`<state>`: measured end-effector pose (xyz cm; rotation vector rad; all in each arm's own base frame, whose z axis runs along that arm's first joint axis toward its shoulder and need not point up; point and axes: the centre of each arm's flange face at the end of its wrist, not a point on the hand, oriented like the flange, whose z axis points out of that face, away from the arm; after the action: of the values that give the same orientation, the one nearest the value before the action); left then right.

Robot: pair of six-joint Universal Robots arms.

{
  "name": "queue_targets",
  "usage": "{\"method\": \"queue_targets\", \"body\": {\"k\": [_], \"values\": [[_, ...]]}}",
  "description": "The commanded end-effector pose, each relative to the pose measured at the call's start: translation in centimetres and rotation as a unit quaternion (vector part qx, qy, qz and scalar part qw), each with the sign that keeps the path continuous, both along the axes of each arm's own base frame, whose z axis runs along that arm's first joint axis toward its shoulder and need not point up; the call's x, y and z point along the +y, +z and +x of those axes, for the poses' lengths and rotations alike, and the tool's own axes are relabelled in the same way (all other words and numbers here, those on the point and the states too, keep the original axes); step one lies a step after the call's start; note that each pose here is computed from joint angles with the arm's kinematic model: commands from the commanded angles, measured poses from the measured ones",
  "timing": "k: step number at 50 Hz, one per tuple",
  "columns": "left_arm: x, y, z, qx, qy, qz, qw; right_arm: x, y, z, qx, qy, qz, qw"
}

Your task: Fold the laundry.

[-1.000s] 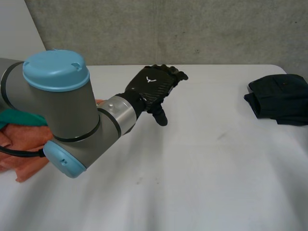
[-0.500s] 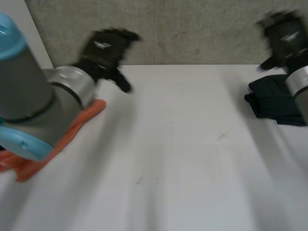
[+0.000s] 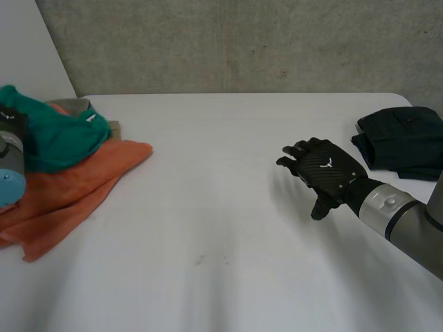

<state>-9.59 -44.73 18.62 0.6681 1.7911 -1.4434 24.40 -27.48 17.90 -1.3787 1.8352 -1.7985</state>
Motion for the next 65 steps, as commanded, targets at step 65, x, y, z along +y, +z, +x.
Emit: {"method": "queue_targets", "body": {"k": [65], "values": [[21.5,-3.0,-25.9,0.209,-0.461,0.214,0.836,-1.0,-1.6,-6.0,0.151,-0.095,0.093,0.979]]}}
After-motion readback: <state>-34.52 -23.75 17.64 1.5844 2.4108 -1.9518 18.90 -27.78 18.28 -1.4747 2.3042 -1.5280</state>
